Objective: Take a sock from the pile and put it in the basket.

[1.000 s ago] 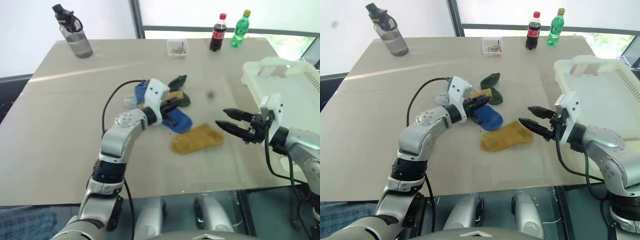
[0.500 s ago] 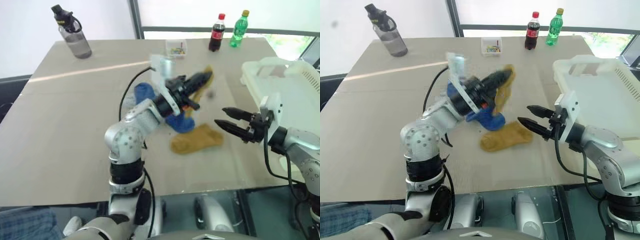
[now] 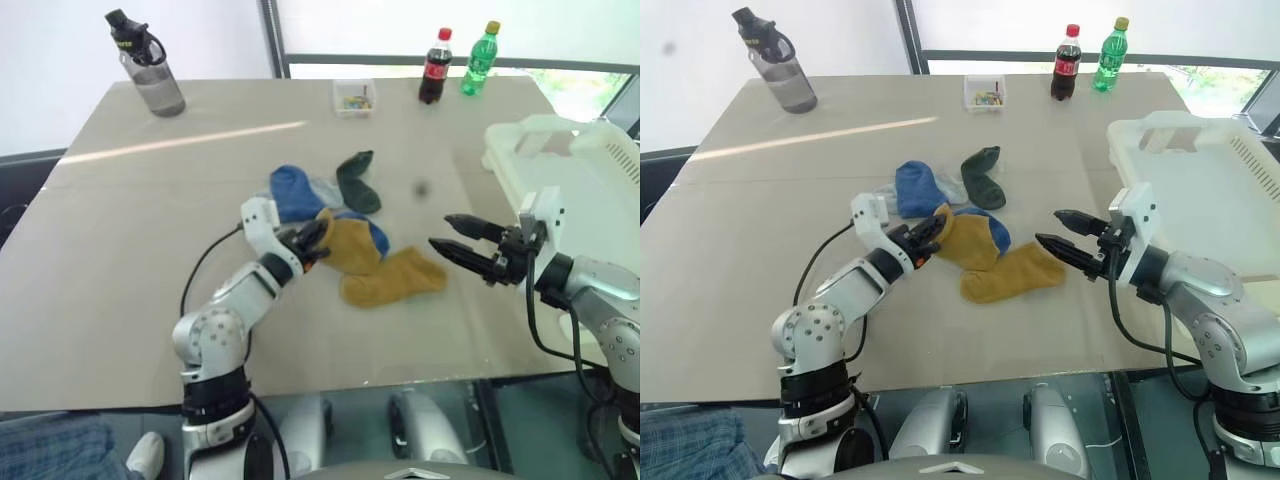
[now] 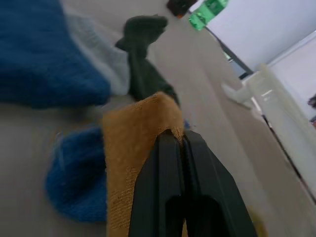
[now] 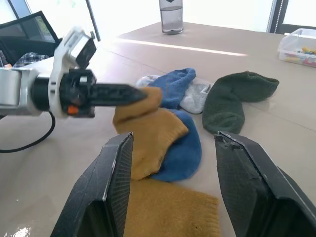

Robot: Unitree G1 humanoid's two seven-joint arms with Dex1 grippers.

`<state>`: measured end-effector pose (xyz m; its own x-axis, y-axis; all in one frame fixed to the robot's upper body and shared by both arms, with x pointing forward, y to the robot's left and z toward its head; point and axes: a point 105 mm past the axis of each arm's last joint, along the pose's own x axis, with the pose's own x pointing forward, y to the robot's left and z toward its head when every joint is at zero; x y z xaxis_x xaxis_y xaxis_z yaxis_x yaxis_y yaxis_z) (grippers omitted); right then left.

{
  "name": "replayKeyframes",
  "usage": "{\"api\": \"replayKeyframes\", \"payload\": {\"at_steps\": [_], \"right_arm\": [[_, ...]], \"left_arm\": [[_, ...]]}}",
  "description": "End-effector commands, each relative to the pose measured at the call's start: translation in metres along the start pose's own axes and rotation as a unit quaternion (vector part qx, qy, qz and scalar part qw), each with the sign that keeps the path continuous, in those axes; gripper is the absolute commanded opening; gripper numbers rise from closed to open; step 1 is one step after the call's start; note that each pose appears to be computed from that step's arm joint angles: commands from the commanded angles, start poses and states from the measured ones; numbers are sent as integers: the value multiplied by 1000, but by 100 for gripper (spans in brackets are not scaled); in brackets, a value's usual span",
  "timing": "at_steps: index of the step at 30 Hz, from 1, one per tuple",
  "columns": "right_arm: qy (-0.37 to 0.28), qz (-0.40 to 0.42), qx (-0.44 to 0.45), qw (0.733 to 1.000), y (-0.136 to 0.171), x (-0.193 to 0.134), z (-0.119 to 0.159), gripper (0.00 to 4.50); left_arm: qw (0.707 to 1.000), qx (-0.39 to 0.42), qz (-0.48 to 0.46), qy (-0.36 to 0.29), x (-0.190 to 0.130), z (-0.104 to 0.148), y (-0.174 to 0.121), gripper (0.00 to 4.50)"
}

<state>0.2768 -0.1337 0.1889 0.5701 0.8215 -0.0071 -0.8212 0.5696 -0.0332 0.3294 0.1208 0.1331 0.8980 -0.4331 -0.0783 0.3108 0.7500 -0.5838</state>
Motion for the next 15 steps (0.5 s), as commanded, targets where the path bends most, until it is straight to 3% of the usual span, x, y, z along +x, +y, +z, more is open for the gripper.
{"api": "replayKeyframes", "payload": {"at_steps": [1,15], "right_arm": [[4,-3,6,1000,3,3,0,265],[63,-28,134,989,12,63,-41,265]], "left_arm": [[999,7,5,-35,-10,9,-2,10],[999,1,15,-37,-20,-1,3,10]]}}
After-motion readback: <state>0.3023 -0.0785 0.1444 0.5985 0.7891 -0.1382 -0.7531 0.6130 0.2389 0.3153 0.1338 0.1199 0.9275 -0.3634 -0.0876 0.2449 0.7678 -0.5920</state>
